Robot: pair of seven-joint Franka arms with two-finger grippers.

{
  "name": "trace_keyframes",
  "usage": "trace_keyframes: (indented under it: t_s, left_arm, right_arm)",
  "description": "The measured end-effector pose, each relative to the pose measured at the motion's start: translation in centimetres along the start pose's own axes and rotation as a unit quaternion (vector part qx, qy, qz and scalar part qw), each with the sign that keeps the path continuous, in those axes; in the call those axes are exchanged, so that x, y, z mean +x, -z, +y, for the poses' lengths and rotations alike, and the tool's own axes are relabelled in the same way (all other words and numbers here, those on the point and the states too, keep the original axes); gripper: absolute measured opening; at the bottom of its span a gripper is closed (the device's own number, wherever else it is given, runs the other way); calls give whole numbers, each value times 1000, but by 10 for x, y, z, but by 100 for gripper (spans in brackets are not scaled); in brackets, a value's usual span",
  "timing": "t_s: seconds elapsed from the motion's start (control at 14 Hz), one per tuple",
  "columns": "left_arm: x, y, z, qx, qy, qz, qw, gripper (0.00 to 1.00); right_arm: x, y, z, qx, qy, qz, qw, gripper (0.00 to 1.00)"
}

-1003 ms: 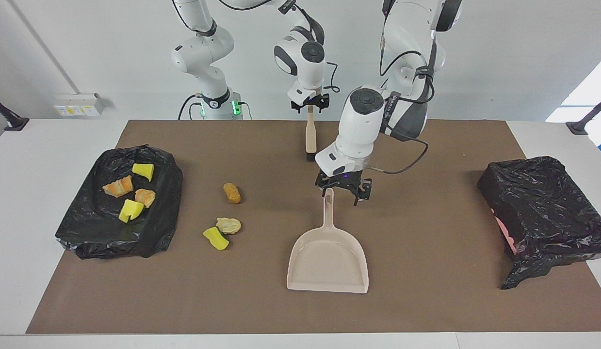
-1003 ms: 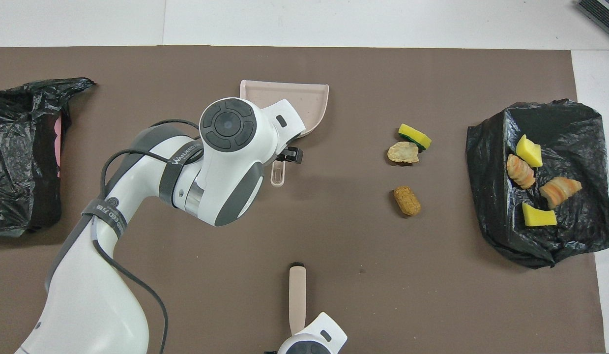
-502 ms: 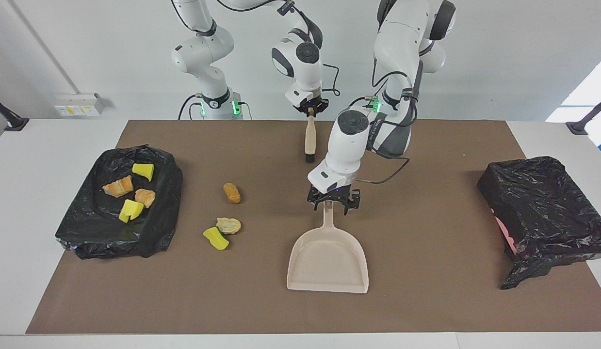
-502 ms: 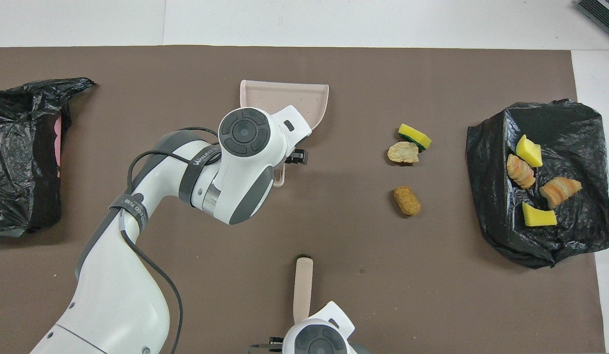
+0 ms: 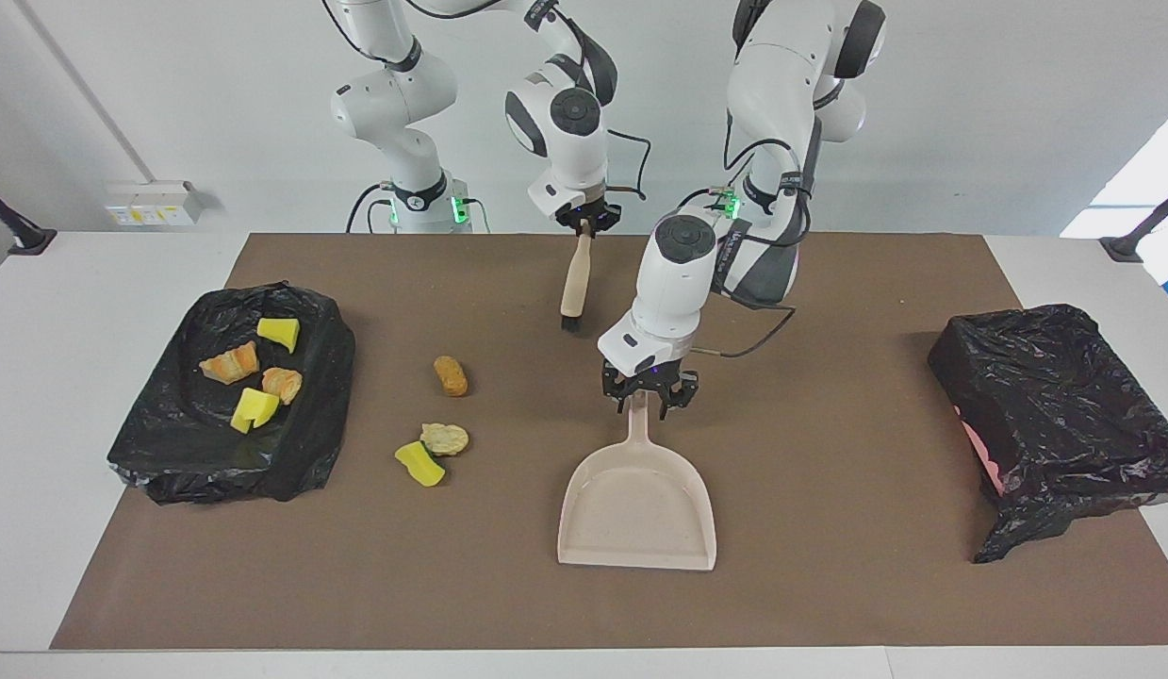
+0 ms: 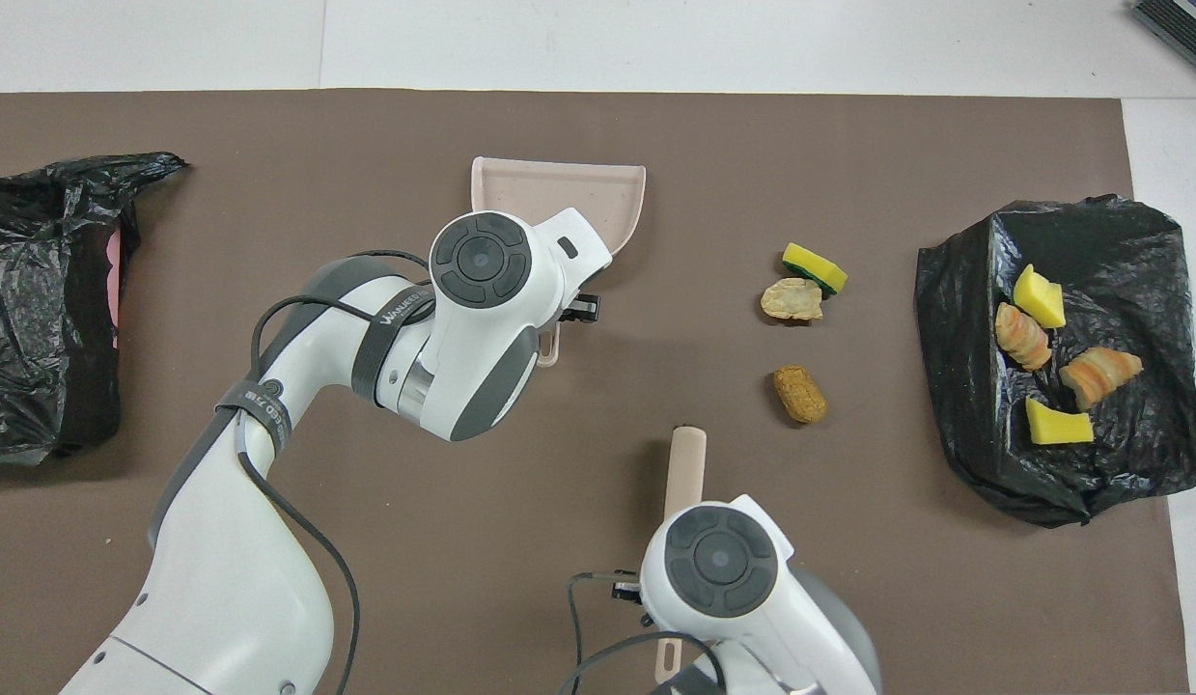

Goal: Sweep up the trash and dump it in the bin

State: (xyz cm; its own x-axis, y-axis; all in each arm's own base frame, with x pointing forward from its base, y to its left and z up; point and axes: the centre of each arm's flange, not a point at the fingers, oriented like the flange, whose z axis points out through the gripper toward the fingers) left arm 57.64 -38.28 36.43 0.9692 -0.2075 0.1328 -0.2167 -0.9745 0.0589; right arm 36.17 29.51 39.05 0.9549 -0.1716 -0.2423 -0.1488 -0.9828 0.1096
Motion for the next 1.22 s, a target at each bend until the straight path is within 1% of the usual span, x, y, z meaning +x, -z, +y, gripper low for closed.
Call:
trace_keyframes:
  t_s: [0.07, 0.22, 0.36, 0.57, 0.65, 0.72, 0.79, 0.86, 1.0, 1.08, 1.22]
  left_arm:
    - [0, -1, 0, 0, 0, -1, 1000, 54]
    - [-2, -2, 0, 1, 0, -3, 1000, 54]
    - [-3, -4, 0, 2, -1, -5, 1000, 55]
    - [-4, -5, 1, 2, -1, -6, 1000, 54]
    - [-4, -5, 1, 1, -2, -5, 1000, 51]
    - [-3, -5, 0, 1, -3, -5, 1000, 50]
    - [-3, -4, 0, 2, -9, -4, 1000, 41]
    - [-3, -4, 0, 2, -20, -4, 1000, 32]
    - [-2, -3, -3, 3, -39, -3, 999, 32]
    - [-1, -1, -6, 4, -54, -1, 999, 32]
    - [3, 10, -17, 8, -105, -4, 994, 32]
  right_arm:
    - [21, 10, 20, -17, 6, 12, 1000, 26]
    - [62, 24, 62, -44, 30, 34, 998, 26]
    - [99, 27, 101, -79, 70, 46, 993, 26]
    - [151, 27, 159, -149, 131, 58, 978, 26]
    - [168, 32, 174, -172, 149, 65, 972, 26]
    - [187, 39, 187, -194, 166, 72, 964, 26]
    - [206, 45, 197, -207, 181, 76, 959, 26]
    - [228, 49, 203, -214, 198, 76, 954, 26]
    - [266, 44, 199, -215, 222, 72, 948, 26]
    - [276, 34, 190, -212, 230, 66, 947, 26]
    - [282, 12, 168, -207, 247, 48, 945, 26]
